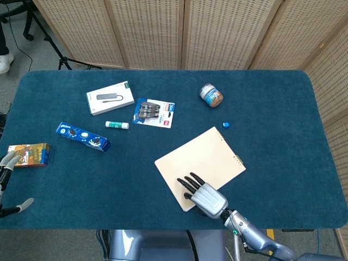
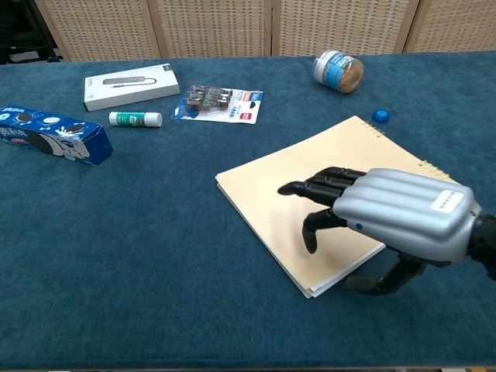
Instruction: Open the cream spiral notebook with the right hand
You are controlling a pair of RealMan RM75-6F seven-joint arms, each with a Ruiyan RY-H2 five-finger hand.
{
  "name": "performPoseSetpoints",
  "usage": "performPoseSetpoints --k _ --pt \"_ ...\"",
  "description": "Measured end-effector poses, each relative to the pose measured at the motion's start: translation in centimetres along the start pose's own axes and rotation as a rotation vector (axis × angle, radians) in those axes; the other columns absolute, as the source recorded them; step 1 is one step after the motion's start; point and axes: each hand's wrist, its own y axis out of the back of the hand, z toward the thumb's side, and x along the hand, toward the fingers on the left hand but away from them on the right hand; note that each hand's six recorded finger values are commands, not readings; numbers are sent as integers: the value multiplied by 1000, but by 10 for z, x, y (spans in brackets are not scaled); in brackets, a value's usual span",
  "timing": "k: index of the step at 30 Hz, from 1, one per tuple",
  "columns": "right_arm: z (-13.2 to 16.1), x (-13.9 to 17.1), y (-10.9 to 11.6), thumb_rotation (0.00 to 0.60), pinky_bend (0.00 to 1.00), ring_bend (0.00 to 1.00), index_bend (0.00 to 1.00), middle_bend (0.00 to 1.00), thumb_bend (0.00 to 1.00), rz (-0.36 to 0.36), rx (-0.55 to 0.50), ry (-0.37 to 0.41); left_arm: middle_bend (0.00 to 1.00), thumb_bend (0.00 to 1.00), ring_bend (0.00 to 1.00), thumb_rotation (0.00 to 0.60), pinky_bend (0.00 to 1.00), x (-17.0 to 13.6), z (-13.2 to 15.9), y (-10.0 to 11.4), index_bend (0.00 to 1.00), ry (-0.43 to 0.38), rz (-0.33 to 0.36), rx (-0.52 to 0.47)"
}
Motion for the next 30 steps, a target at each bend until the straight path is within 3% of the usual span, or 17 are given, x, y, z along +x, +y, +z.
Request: performPoseSetpoints --k 15,23,30 --pt "7 -14 -14 600 0 0 381 0 340 -10 -11 19 0 0 0 600 0 2 0 0 0 5 -2 -5" --pt "9 -18 -17 600 0 0 407 16 423 -32 -43 20 0 0 0 600 0 2 -1 1 0 6 -1 -11" --pt "8 -25 -10 600 0 0 415 31 466 -95 -78 8 0 0 0 600 0 2 -1 1 0 5 1 -14"
